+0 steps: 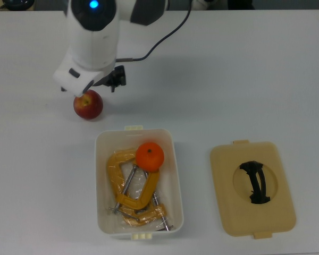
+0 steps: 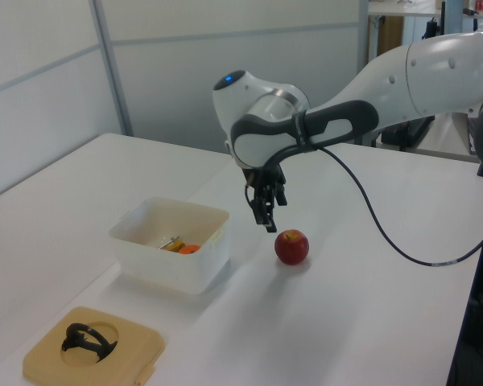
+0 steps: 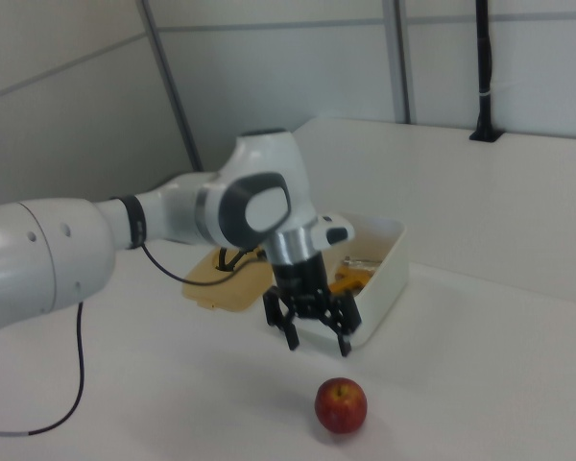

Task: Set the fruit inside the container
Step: 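Lower the gripper onto the red apple and close around it, then lift the red apple and carry it into the white container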

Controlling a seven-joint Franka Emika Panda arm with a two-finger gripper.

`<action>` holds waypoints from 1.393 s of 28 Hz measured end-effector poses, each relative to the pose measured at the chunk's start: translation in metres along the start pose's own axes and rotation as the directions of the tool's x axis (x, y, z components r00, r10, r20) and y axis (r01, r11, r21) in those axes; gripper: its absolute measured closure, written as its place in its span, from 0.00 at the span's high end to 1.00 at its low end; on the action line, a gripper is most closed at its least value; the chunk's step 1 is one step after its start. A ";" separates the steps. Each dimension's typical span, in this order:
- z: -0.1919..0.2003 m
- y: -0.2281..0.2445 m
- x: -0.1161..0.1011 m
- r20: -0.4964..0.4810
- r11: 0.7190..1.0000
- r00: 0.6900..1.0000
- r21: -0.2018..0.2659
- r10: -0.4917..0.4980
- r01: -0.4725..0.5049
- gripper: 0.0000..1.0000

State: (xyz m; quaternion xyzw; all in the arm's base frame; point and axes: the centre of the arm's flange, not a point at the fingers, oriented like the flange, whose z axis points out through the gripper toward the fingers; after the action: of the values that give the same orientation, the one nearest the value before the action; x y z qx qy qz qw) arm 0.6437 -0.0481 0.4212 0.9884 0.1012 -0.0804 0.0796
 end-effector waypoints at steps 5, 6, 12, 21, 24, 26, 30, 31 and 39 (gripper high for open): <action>0.045 0.001 0.001 -0.014 1.000 1.000 0.006 -0.025 0.025 1.00; 0.053 -0.001 0.001 -0.018 1.000 0.999 0.007 -0.029 0.029 1.00; 0.083 -0.011 0.001 -0.028 0.999 0.999 0.010 -0.044 0.044 1.00; 0.087 0.004 -0.004 -0.024 1.000 1.000 0.014 -0.020 0.020 1.00; 0.087 0.014 -0.008 -0.025 1.000 1.000 0.012 -0.002 0.002 1.00; 0.087 0.020 -0.009 -0.024 1.000 1.000 0.011 0.006 -0.006 1.00; 0.090 0.030 -0.013 -0.017 1.000 1.000 0.005 0.021 -0.021 0.99; 0.090 0.032 -0.014 -0.016 1.000 1.000 0.004 0.023 -0.023 0.99; 0.090 0.035 -0.015 -0.017 1.000 0.999 0.002 0.028 -0.028 0.77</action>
State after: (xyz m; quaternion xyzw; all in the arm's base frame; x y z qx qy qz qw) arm 0.6241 -0.1000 0.3412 0.9905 0.0878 -0.0709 0.0790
